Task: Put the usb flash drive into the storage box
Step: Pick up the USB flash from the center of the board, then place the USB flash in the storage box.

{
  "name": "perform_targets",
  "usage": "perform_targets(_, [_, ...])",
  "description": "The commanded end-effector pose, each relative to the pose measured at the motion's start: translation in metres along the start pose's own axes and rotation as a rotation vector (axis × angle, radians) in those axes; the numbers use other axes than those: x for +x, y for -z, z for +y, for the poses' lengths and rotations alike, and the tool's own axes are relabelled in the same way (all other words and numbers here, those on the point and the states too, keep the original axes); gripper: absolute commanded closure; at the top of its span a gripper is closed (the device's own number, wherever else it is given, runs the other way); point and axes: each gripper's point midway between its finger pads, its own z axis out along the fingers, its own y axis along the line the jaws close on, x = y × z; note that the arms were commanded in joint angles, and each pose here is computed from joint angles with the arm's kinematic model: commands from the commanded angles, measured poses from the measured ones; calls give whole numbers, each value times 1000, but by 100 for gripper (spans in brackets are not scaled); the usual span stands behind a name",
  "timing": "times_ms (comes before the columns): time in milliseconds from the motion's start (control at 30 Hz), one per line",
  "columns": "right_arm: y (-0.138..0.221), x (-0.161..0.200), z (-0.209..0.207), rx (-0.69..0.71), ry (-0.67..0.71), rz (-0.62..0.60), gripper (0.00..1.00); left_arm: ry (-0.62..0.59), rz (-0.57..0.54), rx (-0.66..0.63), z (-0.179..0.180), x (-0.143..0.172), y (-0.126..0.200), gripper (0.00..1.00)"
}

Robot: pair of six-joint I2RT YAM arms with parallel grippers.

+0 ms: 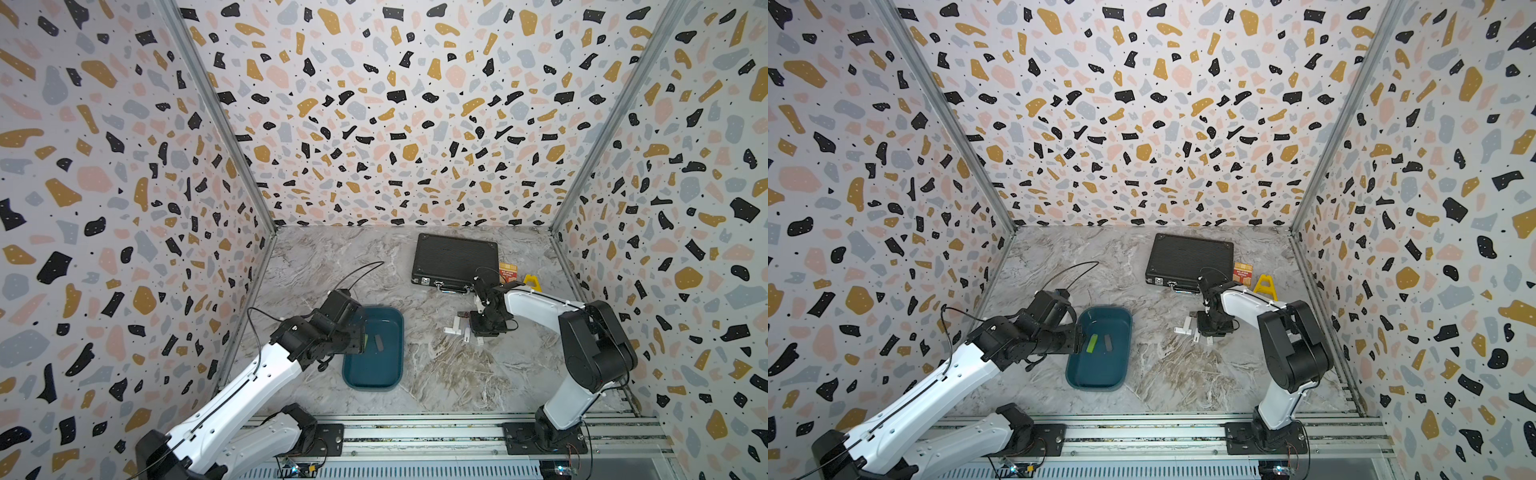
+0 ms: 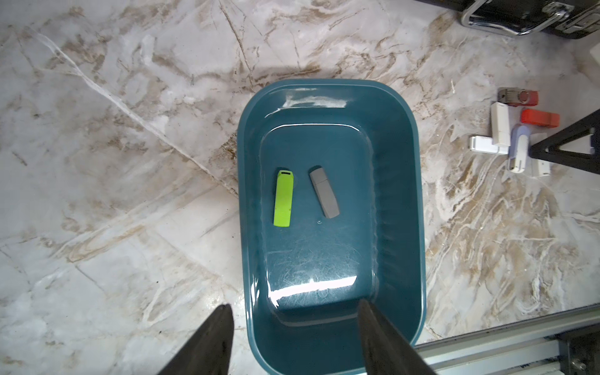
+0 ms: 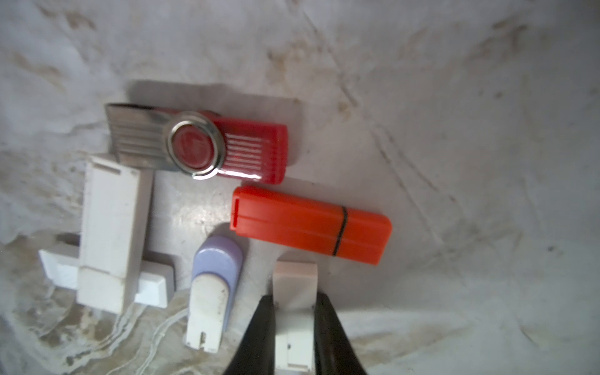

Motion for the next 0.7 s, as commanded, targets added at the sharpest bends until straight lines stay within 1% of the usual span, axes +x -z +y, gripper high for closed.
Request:
perform_targets(0, [17,5,6,-19,23,-25,81,6,5,19,3,8,11,35])
perform_targets(100, [49,3,26,-100,55,-104,81,18,-33,37,6,9,27,35])
perform_targets(200, [85,2,63,-205,91,-178,82,35,-86,39,14,12,44,35])
perform_targets(300, [112,7,124,-373,148,-205,82,53,-152,62,18,11,56,36])
perform_targets(367, [124,12,167,-419,220,-218,82,58,-176,60,20,10,60,36])
perform_targets(433, [126,16,206,-447,284,-213,82,64,-187,55,23,11,61,36])
perform_targets(500, [120,19,239,-450,327,-196,82,65,-199,59,23,10,60,36])
perform_targets(567, [108,19,271,-457,358,-195,83,65,-208,76,21,9,60,36])
perform_targets(667, [86,18,301,-429,380,-184,82,62,-221,94,18,9,61,36])
